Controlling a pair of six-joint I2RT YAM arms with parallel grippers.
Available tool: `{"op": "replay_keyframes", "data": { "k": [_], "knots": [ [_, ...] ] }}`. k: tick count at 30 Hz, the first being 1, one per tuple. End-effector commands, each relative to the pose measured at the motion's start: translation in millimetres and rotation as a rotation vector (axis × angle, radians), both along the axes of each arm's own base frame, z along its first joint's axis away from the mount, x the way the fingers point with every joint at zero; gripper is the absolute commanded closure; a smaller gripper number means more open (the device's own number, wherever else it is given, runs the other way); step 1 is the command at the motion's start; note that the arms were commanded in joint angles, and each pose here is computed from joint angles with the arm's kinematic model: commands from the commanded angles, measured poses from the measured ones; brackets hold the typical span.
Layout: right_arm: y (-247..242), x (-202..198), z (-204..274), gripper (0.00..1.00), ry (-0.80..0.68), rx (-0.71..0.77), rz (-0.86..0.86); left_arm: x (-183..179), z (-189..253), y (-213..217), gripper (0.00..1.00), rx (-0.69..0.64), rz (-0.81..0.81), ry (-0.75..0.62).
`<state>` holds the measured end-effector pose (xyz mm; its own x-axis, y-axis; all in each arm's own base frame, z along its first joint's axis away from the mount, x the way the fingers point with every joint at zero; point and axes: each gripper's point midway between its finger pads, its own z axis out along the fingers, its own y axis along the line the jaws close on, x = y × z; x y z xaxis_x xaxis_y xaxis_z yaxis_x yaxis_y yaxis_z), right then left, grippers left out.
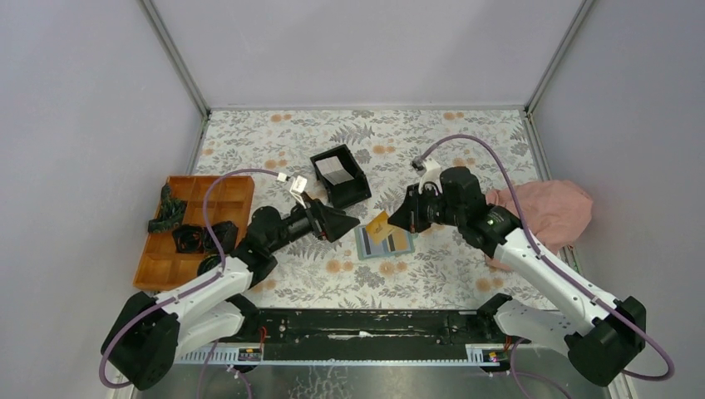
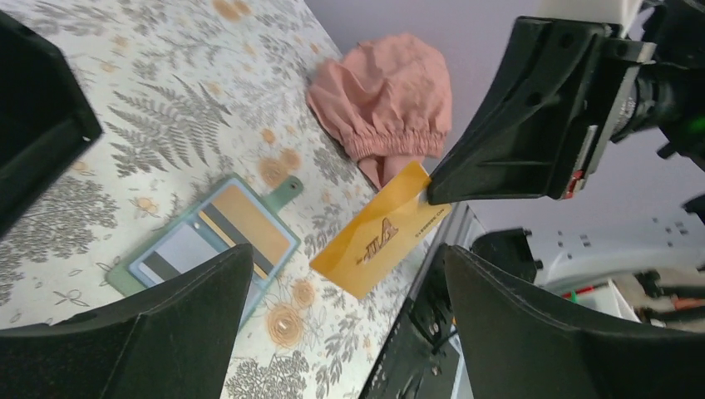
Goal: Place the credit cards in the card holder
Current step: Pick up the credit card from the storage box.
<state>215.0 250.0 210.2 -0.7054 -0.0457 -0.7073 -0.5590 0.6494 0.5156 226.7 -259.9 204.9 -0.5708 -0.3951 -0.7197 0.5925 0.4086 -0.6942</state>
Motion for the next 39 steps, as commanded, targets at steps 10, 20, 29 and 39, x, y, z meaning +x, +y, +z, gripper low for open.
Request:
{"op": "replay_keyframes", "data": {
  "k": [10,20,29,39],
  "knots": [
    [9,-48,-4,1.00,0.090,0.176,0.121,-42,-1,-41,0.27,0.026,-0.418,-0.048],
    [16,-50,-14,1.00,0.136,0.204,0.155,-53,-14,-47,0.29,0.037,-0.500,-0.013],
    [24,-49,-15,1.00,0.162,0.223,0.179,-59,-16,-53,0.48,0.024,-0.572,0.008],
    [21,-35,-13,1.00,0.164,0.233,0.159,-63,-18,-55,0.86,0.010,-0.604,0.024]
  ]
}}
